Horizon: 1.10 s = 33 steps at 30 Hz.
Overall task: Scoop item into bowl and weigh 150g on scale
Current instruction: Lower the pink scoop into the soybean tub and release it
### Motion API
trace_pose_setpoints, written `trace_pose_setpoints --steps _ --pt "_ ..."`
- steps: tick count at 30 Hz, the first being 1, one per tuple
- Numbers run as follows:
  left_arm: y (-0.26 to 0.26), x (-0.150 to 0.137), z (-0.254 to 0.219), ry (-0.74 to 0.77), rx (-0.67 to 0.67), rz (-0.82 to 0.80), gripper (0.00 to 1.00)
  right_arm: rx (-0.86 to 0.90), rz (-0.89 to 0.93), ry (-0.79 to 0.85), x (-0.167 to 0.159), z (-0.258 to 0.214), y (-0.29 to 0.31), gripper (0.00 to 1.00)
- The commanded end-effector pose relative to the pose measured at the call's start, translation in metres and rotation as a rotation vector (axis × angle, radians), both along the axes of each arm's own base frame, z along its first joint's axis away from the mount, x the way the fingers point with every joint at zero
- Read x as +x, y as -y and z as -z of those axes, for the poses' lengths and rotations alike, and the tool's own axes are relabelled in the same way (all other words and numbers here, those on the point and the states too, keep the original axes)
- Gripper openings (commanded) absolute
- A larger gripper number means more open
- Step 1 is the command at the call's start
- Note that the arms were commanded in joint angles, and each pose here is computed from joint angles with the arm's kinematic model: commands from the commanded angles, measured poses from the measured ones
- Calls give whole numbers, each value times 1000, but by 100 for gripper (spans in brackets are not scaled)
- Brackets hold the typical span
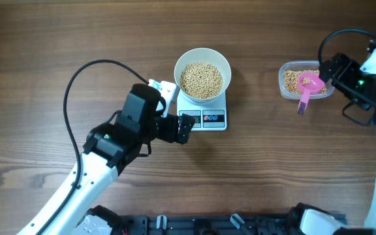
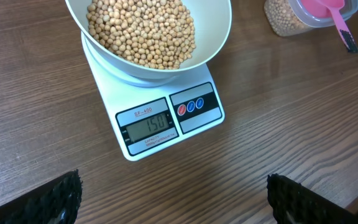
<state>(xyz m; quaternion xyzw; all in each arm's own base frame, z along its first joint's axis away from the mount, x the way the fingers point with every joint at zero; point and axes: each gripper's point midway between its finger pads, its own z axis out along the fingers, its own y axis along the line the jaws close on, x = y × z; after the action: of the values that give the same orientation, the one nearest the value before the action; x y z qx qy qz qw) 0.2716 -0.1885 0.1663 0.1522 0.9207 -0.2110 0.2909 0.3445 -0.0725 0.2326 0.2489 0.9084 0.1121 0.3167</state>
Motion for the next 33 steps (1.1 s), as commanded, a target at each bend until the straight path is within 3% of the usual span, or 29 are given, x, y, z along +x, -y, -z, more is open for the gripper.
trace_pose_setpoints --steps 1,33 --pt "0 0 1 9 14 15 100 5 -28 83 -1 -27 -8 100" --pt "0 0 1 9 14 15 100 -23 -9 108 0 -33 -3 100"
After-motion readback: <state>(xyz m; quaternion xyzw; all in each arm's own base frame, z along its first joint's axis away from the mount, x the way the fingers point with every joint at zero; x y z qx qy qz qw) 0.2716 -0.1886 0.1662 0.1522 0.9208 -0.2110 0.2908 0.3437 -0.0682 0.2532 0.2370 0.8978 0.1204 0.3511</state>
